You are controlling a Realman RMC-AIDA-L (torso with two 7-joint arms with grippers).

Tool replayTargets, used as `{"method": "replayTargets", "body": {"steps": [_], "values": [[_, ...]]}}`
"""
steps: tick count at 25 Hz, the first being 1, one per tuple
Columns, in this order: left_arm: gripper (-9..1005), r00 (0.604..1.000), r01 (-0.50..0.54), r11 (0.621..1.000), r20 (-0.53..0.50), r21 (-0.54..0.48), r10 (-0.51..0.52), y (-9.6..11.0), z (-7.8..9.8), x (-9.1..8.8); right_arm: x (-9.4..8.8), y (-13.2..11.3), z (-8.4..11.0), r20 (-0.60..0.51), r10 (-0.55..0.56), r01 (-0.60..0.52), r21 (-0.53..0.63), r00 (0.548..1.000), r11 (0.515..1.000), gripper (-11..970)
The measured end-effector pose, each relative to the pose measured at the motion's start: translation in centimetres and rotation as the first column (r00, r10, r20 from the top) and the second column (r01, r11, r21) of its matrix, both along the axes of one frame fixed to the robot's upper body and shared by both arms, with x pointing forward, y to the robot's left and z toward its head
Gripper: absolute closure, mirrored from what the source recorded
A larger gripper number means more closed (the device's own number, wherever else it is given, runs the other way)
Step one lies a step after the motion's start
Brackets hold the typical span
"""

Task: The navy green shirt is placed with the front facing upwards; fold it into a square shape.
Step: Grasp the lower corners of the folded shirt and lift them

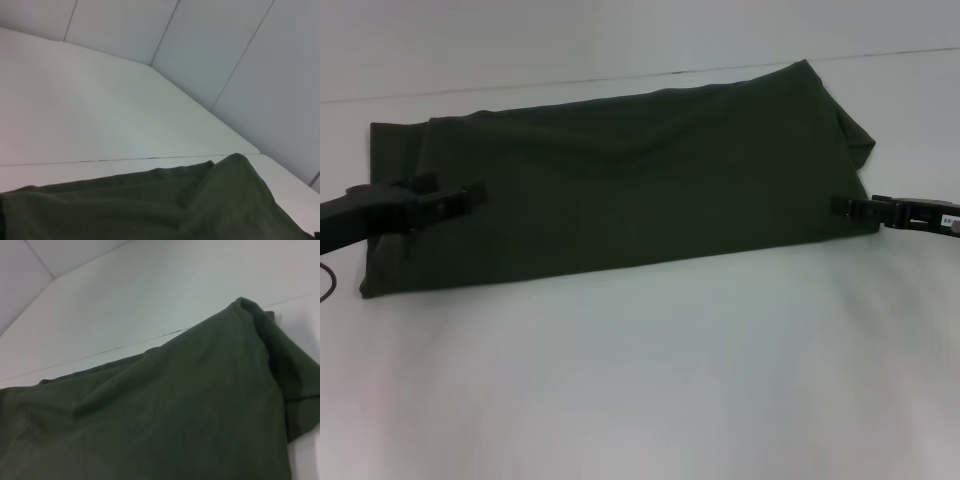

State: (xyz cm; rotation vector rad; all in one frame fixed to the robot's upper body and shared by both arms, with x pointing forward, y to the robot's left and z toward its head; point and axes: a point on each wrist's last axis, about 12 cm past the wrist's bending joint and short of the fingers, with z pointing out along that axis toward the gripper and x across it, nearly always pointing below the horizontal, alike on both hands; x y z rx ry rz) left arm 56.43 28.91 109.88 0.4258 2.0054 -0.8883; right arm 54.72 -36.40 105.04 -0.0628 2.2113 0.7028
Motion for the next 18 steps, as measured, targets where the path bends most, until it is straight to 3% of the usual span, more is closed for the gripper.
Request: {"method": "replayTargets", "body": {"steps": [18], "values": [[59,1.000,-0.008,1.000,0.007,0.009,0.008,0.14,0.10,0.18,-0.59,-0.38,-0.64,-0.018,-0.036,0.036,0.013,0.999,0.999,65]]}}
